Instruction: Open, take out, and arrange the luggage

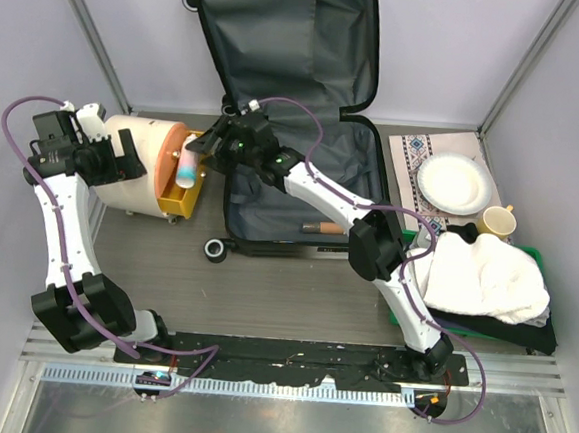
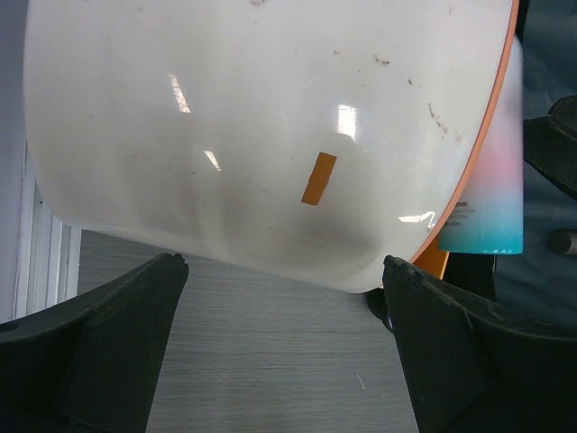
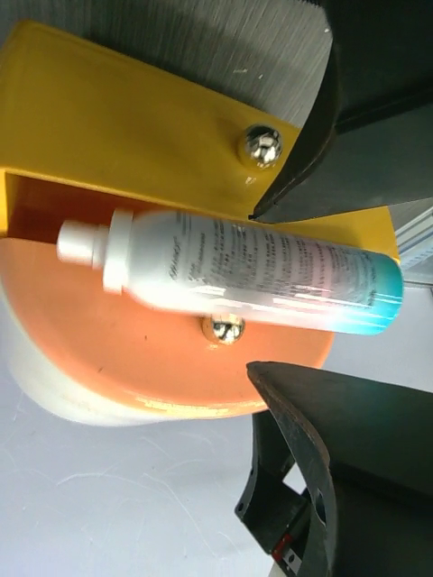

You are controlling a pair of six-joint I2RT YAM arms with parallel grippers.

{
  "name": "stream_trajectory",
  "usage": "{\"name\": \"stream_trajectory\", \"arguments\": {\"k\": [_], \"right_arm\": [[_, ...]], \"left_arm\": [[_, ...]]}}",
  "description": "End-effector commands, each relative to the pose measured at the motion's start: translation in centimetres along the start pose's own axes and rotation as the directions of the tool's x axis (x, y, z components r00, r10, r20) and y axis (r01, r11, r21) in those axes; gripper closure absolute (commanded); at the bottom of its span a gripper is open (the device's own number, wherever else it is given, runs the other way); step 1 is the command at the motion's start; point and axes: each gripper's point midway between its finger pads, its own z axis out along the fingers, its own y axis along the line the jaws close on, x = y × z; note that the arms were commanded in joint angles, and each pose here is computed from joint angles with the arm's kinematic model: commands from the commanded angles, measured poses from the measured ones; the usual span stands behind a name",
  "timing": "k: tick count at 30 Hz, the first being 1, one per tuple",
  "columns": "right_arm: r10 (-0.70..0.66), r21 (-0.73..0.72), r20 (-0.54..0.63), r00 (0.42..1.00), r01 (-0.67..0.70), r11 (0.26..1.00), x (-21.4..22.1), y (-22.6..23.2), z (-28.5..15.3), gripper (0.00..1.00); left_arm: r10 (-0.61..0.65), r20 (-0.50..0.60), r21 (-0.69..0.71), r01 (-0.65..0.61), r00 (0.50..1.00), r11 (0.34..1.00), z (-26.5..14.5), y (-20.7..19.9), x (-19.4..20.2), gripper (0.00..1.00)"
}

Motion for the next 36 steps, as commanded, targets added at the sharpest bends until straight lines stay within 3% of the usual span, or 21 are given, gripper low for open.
{"name": "stream_trajectory", "arguments": {"k": [1,9,12,13,16,20,31,36], "right_arm": [[-0.025,-0.173,0.044,0.999,0.033,0.984,-1.3,6.7,-1.7,0.31],[-0.041,-0.154,0.048,0.998,0.048,0.987,-2.1,5.5,-2.0,0.35],[-0.053,-0.106,0.058,0.997,0.059,0.993,-3.0,3.4,-2.2,0.52],[-0.054,-0.092,0.055,0.997,0.059,0.994,-3.0,2.9,-2.1,0.66],[-0.067,-0.065,0.045,0.997,0.07,0.995,-2.8,1.5,-1.9,0.84],[-0.075,-0.059,0.028,0.997,0.077,0.995,-2.1,0.3,-1.0,0.98],[-0.111,-0.055,-0.004,0.994,0.111,0.992,-0.7,-2.6,1.5,0.99],[-0.133,-0.158,0.005,0.991,0.133,0.978,0.6,-0.9,3.1,0.99]], "left_arm": [[0.023,0.054,-0.004,-0.023,0.998,1.0,-0.5,-0.2,-1.2,0.03],[0.019,0.055,-0.007,-0.018,0.998,1.0,-0.4,-0.1,-1.2,0.03],[0.015,0.049,-0.005,-0.015,0.999,1.0,-0.3,-0.1,-1.0,0.03],[0.018,0.05,-0.004,-0.018,0.999,1.0,-0.3,-0.1,-1.1,0.03],[0.015,0.048,0.0,-0.015,0.999,1.0,-0.2,-0.2,-1.0,0.04],[0.013,0.041,0.002,-0.013,0.999,1.0,-0.1,-0.2,-0.8,0.04],[0.016,0.028,-0.004,-0.016,0.999,1.0,0.0,0.1,-0.2,0.04],[0.004,0.015,0.024,-0.004,1.0,1.0,0.4,-0.3,0.2,0.04]]}}
